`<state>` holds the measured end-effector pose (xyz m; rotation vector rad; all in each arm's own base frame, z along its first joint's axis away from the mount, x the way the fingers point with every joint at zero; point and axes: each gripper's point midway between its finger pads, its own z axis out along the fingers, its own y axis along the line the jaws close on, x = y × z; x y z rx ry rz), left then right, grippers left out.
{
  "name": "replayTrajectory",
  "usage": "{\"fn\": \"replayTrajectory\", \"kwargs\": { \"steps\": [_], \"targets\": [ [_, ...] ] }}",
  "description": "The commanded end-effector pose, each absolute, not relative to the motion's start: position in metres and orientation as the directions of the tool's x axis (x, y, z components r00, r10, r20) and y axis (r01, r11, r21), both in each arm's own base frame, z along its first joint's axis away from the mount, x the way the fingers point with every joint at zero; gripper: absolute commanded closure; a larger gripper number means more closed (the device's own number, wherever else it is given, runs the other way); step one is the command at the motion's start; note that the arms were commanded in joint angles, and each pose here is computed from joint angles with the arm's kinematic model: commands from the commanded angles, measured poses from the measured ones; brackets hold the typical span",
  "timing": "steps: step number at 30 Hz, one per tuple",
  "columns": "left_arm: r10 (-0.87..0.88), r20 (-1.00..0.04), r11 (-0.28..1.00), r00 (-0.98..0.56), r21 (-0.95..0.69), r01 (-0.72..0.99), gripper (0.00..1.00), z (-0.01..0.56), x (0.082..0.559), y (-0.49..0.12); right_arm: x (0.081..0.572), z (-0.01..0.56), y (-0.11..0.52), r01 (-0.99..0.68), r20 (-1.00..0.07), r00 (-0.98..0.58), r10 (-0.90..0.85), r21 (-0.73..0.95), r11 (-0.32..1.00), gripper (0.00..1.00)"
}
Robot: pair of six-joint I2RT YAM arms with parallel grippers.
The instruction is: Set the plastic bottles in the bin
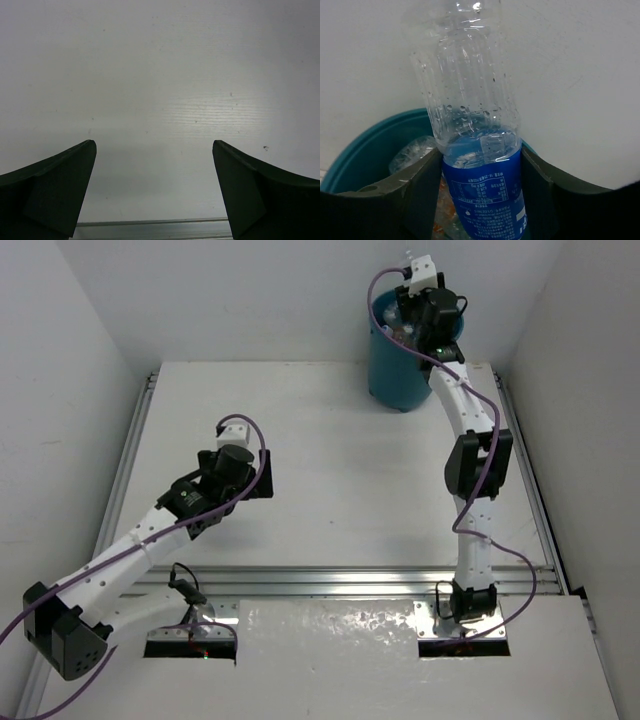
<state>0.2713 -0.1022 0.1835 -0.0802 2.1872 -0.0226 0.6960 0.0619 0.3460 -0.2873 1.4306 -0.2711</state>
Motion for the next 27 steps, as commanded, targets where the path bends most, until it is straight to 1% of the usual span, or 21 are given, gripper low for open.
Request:
{"fn": "replayTrajectory", "kwargs": {
  "steps": [1,3,8,9,11,12,13,14,15,16,17,18,19,20,21,22,23,24,25,26,27],
  "targets": [
    [-0.07,-0.821,0.997,-0.567,-0.07,-0.022,0.0,0.186,0.278,-0.109,0.687,0.396,0.05,0.096,-0.894,0.229,-0.386,-0.373,0.923,0.38],
    [-0.074,-0.822,0.997,-0.565,-0.073,-0.024,0.0,0.187,0.279,-0.109,0.682,0.402,0.049,0.103,-0.891,0.229,-0.391,-0.377,0.92,0.27],
    [-0.107,-0.831,0.994,-0.546,-0.079,-0.074,0.0,0.193,0.283,-0.098,0.658,0.429,0.05,0.078,-0.91,0.217,-0.354,-0.346,0.935,0.16],
    [-0.115,-0.833,0.993,-0.541,-0.08,-0.088,0.0,0.195,0.283,-0.094,0.653,0.43,0.052,0.066,-0.914,0.198,-0.354,-0.347,0.935,0.09],
    [-0.162,-0.841,0.984,-0.517,-0.096,-0.152,0.0,0.202,0.288,-0.08,0.64,0.437,0.057,0.061,-0.92,0.18,-0.347,-0.342,0.938,0.08],
    [-0.179,-0.846,0.978,-0.502,-0.097,-0.186,0.0,0.206,0.287,-0.071,0.622,0.449,0.059,0.069,-0.927,0.148,-0.344,-0.338,0.939,0.07],
    [-0.211,-0.852,0.967,-0.478,-0.11,-0.23,0.0,0.21,0.289,-0.06,0.61,0.451,0.063,0.065,-0.937,0.124,-0.326,-0.32,0.945,0.01],
    [-0.237,-0.866,0.956,-0.441,-0.127,-0.264,0.0,0.219,0.288,-0.051,0.585,0.463,0.061,0.07,-0.946,0.1,-0.308,-0.302,0.951,0.01],
    [-0.26,-0.872,0.943,-0.414,-0.137,-0.305,0.0,0.225,0.287,-0.04,0.566,0.446,0.064,0.049,-0.954,0.0,-0.299,-0.299,0.953,0.01],
    [-0.288,-0.888,0.926,-0.36,-0.163,-0.34,0.0,0.237,0.283,-0.03,0.552,0.417,0.068,0.017,-0.966,-0.089,-0.244,-0.246,0.969,0.01],
    [-0.302,-0.894,0.916,-0.332,-0.176,-0.361,0.0,0.243,0.28,-0.024,0.509,0.424,0.067,-0.011,-0.969,-0.135,-0.207,-0.207,0.978,0.01],
    [-0.313,-0.901,0.907,-0.301,-0.19,-0.376,0.0,0.251,0.278,-0.02,0.487,0.418,0.072,-0.058,-0.971,-0.163,-0.174,-0.167,0.984,0.01],
    [-0.327,-0.91,0.895,-0.254,-0.211,-0.393,0.0,0.261,0.272,-0.012,0.467,0.366,0.075,-0.084,-0.951,-0.283,-0.126,-0.106,0.991,0.01],
    [-0.331,-0.915,0.888,-0.233,-0.219,-0.404,0.0,0.266,0.269,-0.008,0.425,0.388,0.075,-0.099,-0.969,-0.229,-0.088,-0.067,0.993,0.01],
    [-0.34,-0.919,0.881,-0.199,-0.237,-0.41,0.0,0.274,0.265,-0.004,0.405,0.336,0.075,-0.108,-0.943,-0.323,-0.08,-0.048,0.993,0.01],
    [-0.337,-0.925,0.873,-0.179,-0.235,-0.427,0.0,0.278,0.263,0.001,0.386,0.331,0.076,-0.12,-0.944,-0.32,-0.075,-0.039,0.992,0.01],
    [-0.336,-0.927,0.868,-0.164,-0.238,-0.435,0.0,0.281,0.261,0.004,0.356,0.343,0.075,-0.139,-0.96,-0.272,-0.062,-0.024,0.99,0.01],
    [-0.328,-0.932,0.867,-0.151,-0.235,-0.439,0.0,0.285,0.258,0.007,0.34,0.313,0.076,-0.156,-0.941,-0.332,-0.067,-0.016,0.988,0.01],
    [-0.324,-0.936,0.863,-0.138,-0.232,-0.45,0.0,0.287,0.257,0.011,0.323,0.298,0.072,-0.151,-0.92,-0.386,-0.071,-0.013,0.988,0.01],
    [-0.319,-0.938,0.863,-0.135,-0.228,-0.451,0.0,0.289,0.256,0.012,0.304,0.302,0.065,-0.137,-0.924,-0.378,-0.057,-0.005,0.991,0.01],
    [-0.308,-0.942,0.866,-0.133,-0.22,-0.449,0.0,0.291,0.254,0.014,0.288,0.279,0.056,-0.104,-0.892,-0.447,-0.062,-0.017,0.994,0.01]
  ]
}}
